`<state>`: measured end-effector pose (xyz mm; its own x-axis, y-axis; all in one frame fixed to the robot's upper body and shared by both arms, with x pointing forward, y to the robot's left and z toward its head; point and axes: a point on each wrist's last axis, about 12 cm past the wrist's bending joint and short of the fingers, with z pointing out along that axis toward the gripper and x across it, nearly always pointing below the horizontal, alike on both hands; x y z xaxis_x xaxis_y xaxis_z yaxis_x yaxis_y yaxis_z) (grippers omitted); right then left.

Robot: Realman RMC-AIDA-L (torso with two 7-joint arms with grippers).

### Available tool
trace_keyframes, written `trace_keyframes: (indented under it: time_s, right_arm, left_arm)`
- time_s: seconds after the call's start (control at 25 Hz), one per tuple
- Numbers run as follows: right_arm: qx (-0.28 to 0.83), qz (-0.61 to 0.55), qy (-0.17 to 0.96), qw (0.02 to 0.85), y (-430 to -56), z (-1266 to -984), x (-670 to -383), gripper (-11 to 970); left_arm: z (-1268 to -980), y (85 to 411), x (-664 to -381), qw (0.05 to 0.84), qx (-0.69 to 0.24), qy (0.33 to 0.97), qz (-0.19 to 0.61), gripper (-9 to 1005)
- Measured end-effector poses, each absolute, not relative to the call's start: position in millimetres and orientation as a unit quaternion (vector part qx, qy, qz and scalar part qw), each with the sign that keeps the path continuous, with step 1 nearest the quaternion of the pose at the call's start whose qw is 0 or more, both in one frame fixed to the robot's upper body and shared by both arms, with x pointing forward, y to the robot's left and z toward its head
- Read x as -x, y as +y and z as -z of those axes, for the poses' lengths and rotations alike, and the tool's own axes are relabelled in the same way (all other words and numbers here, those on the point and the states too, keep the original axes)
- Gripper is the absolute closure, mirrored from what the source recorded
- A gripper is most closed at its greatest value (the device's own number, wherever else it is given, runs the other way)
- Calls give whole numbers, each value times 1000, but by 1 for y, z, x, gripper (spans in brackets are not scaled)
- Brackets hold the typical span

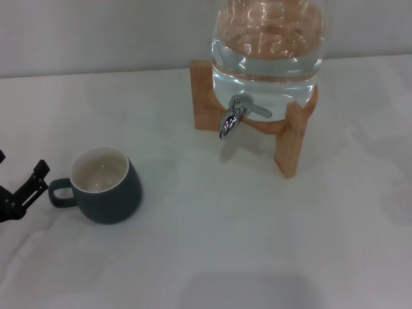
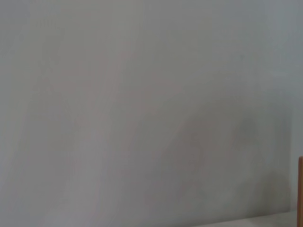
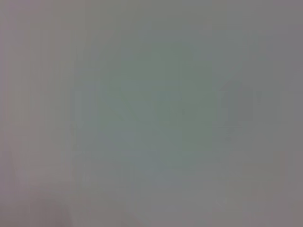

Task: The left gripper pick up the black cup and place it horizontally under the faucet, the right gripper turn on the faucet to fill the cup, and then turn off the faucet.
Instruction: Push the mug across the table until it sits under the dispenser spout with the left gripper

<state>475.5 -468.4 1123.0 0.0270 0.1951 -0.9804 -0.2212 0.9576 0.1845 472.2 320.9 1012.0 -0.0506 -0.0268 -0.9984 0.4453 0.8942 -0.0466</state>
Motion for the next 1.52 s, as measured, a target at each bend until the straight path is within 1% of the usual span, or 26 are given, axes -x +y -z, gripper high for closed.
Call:
trace_keyframes:
  time_s: [0.2,0.4,0.44,0.56,0.84,1.16,1.52]
  right_arm:
    - [10,-145,682,717,-469,-1123,-476,116]
    - [11,-144,681,718,-469,-1124,-477,116]
    - [11,-145,681,718,-469,-1125,-477,116]
    - [12,-145,680,719,-468,-1125,-480,116]
    - [16,-144,680,718,-466,-1126,-484,116]
    - [17,-144,680,719,-465,-1126,-485,116]
    - [17,-145,680,719,-465,-1126,-484,116]
  left_arm:
    - [-1013,320,-472,675,-150,700,178,104]
    - [-1011,322,-466,676,-145,700,179,106]
    - [-1011,328,-456,684,-129,696,174,106]
    - [-1011,335,-446,694,-112,692,166,105]
    - [-1009,345,-430,701,-87,692,151,104]
    - [-1001,334,-423,690,-82,701,161,106]
    - [-996,322,-422,681,-88,705,180,105]
